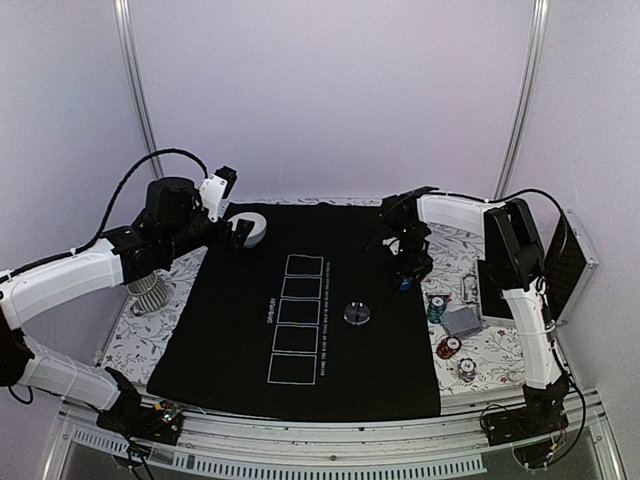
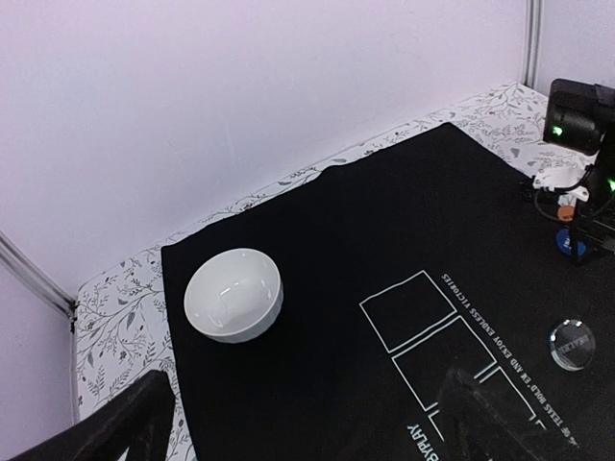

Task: Distribute texas hold em gaming equipment
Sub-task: Pick up the small blind button from the poker table mat.

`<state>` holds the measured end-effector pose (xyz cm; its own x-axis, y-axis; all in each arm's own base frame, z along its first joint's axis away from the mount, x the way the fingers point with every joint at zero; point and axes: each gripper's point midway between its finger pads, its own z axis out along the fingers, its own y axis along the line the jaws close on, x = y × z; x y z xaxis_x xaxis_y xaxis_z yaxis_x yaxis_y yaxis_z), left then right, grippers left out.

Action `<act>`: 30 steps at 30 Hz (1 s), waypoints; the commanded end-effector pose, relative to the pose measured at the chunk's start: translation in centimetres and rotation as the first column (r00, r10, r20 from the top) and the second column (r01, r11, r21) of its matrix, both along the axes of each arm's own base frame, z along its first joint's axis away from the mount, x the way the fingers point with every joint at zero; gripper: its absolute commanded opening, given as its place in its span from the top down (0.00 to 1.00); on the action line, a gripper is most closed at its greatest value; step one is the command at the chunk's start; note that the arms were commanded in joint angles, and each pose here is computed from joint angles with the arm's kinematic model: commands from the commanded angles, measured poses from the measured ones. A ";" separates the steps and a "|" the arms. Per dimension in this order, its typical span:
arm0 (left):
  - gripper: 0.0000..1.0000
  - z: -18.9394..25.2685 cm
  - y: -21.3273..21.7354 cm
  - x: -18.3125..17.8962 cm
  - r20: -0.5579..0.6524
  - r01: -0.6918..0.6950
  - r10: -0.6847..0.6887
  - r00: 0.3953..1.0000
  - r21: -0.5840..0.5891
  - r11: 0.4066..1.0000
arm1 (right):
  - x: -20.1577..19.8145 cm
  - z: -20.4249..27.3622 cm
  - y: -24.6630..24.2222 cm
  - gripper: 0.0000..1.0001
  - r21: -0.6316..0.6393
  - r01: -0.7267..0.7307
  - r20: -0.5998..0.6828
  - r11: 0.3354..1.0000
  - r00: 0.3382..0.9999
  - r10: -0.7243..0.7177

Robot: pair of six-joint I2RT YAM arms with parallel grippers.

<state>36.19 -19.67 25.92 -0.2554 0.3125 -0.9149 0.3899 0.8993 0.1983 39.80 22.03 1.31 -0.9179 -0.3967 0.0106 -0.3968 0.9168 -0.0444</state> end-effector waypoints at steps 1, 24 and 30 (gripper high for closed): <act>0.02 -0.5 0.1 0.1 -0.006 0.002 -0.002 1.000 0.006 1.000 | 1.8 -3.0 0.7 0.37 0.009 -0.011 0.038 1.000 0.999 0.011; 0.02 -0.4 0.2 0.1 -0.005 0.001 -0.001 1.000 0.006 1.000 | 0.7 -1.4 -0.4 0.37 -0.012 -0.003 0.050 1.000 0.999 0.004; 0.02 -0.4 0.2 0.1 -0.004 0.001 -0.001 1.000 0.004 1.000 | -2.3 -0.9 -2.1 0.36 -0.037 0.026 0.042 0.999 0.999 -0.024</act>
<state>36.19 -19.68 25.92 -0.2552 0.3128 -0.9149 0.3903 0.8990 0.1985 39.72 21.81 1.40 -0.9164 -0.3942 -0.0690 -0.3921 0.9190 -0.0420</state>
